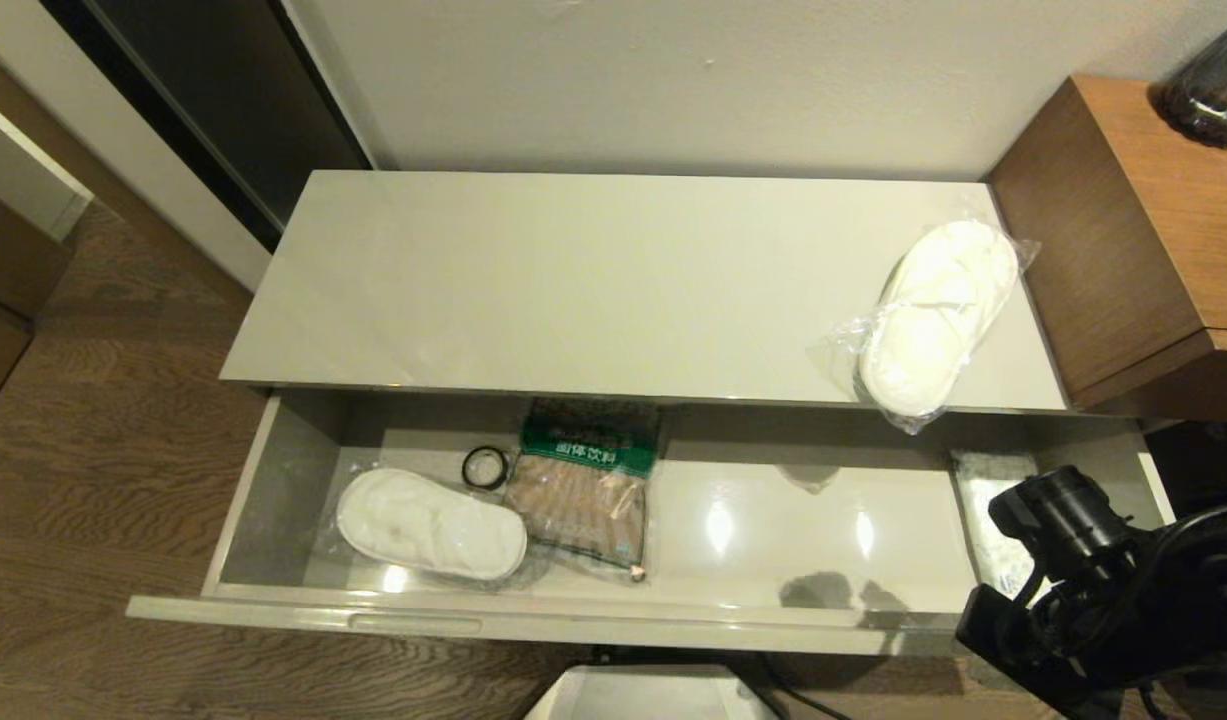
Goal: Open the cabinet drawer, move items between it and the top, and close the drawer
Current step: Close the drawer
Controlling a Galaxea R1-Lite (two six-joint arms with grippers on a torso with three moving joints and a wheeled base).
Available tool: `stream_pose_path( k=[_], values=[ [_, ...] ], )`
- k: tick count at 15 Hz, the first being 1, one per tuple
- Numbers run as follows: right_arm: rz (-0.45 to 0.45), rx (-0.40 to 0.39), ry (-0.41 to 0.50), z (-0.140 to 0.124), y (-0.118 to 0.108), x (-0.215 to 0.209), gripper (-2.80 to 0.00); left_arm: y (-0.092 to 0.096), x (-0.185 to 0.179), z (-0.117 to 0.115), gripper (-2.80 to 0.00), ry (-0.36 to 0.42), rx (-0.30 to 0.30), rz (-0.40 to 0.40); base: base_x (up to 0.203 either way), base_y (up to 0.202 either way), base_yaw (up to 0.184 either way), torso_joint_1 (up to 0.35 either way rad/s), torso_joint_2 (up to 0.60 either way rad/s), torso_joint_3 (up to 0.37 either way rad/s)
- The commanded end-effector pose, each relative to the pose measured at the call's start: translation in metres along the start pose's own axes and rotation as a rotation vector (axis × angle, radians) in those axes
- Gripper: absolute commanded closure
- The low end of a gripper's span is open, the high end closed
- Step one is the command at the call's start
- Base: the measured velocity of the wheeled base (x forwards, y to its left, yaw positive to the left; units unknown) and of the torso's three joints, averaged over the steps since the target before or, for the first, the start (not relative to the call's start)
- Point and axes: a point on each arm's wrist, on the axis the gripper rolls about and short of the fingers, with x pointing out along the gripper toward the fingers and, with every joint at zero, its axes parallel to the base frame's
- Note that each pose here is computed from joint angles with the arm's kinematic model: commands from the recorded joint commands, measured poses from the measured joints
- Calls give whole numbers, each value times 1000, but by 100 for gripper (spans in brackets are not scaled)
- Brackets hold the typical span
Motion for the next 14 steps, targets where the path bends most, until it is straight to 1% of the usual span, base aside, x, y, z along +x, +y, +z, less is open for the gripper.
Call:
stream_pose_path(
  k=[1,2,3,4,5,8,10,11,12,13,14],
  values=[
    [0,67,-79,8,9,-3,0,0,0,0,0,1,-2,0,0,0,0,0,0,0],
    [1,77,-93,10,10,-4,0,0,0,0,0,1,-2,0,0,0,0,0,0,0],
    [4,93,-126,12,13,-8,0,0,0,0,0,1,-2,0,0,0,0,0,0,0],
    [29,119,-207,18,19,-23,0,0,0,0,0,1,0,1,0,0,0,0,0,0],
    [53,133,-256,21,24,-36,0,0,0,0,0,1,-2,1,0,0,0,0,0,0],
    [104,155,-331,34,38,-75,0,0,0,0,0,1,-2,0,0,0,0,0,0,0],
    [71,173,-442,45,49,-81,0,0,0,0,0,1,-2,0,0,0,0,0,0,0],
    [63,172,-463,47,51,-83,0,0,0,0,0,1,-2,0,0,0,0,0,0,0],
    [72,165,-466,45,51,-87,0,0,0,0,0,1,-2,0,0,0,0,0,0,0],
    [81,153,-466,43,50,-91,0,0,0,0,0,1,-2,1,0,0,0,0,0,0],
    [83,125,-451,39,46,-94,0,0,0,0,0,1,-2,0,0,0,0,0,0,0]
  ],
)
